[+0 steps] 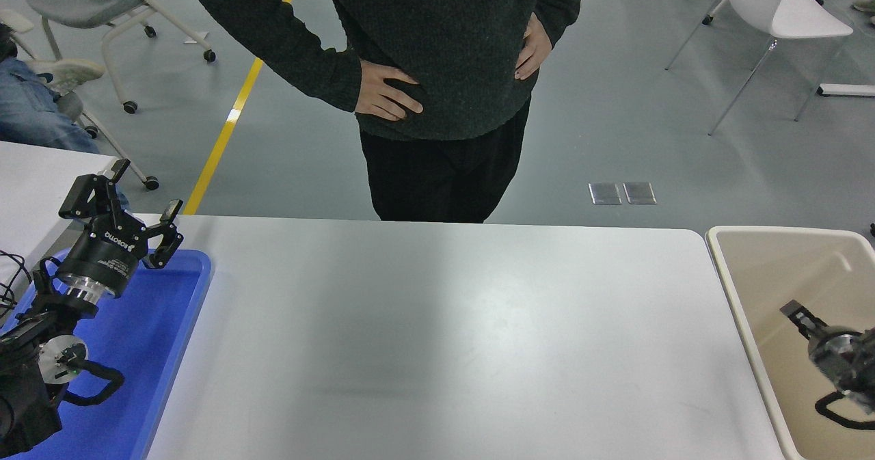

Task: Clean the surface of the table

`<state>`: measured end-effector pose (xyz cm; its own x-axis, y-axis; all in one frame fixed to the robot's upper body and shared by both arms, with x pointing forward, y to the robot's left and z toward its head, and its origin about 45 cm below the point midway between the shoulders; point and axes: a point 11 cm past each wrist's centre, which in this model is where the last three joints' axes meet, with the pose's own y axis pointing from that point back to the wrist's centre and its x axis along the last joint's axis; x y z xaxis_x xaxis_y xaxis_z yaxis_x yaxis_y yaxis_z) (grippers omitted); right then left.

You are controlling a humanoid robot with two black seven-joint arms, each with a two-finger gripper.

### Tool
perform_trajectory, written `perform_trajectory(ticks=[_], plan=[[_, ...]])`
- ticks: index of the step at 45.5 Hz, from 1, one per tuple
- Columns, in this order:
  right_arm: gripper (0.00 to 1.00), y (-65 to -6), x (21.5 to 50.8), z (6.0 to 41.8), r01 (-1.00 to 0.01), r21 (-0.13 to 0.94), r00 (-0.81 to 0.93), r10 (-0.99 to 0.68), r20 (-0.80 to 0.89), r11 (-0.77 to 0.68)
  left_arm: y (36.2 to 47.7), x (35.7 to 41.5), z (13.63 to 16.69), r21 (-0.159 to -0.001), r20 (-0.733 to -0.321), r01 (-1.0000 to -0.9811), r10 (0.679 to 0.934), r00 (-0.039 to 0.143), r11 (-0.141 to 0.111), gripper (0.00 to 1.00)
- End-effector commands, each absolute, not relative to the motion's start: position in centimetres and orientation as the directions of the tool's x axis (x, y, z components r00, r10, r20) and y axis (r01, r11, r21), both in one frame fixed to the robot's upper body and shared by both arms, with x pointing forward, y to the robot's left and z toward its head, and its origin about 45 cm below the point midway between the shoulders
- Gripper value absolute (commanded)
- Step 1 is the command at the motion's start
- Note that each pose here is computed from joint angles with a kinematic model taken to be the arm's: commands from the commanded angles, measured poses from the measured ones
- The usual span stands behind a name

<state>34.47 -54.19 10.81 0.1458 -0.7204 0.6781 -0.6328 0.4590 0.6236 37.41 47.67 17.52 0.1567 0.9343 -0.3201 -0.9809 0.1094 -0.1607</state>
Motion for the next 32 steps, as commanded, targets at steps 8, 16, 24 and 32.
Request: perform_trajectory(ticks=[8, 16, 24, 32], plan=[[1.0, -48.8, 38.1, 17.4, -0.802, 0.561, 0.052, -0.911, 0.409, 0.206, 47.7, 37.41, 17.52, -0.161, -0.321, -0.9807, 0.934, 0.158, 0.111, 1.0], [1.0, -43.1, 39.8, 18.2, -0.878, 0.475, 0.029, -0.984, 0.178, 0.061, 47.7, 37.41, 17.52, -0.161, -0.321, -0.9807, 0.934, 0.158, 0.111, 1.0], [1.0, -37.7, 41.3, 17.8, -0.921, 0.39, 0.019, -1.0, -0.013, -0.022, 47.7, 37.41, 17.52, -0.161, -0.321, -0.9807, 0.934, 0.158, 0.111, 1.0], [1.0, -34.1, 42.2, 18.1, -0.973, 0.227, -0.008, -0.981, -0.195, -0.037, 47.6, 37.43, 17.48, -0.161, -0.322, -0.9807, 0.933, 0.159, 0.111, 1.0]])
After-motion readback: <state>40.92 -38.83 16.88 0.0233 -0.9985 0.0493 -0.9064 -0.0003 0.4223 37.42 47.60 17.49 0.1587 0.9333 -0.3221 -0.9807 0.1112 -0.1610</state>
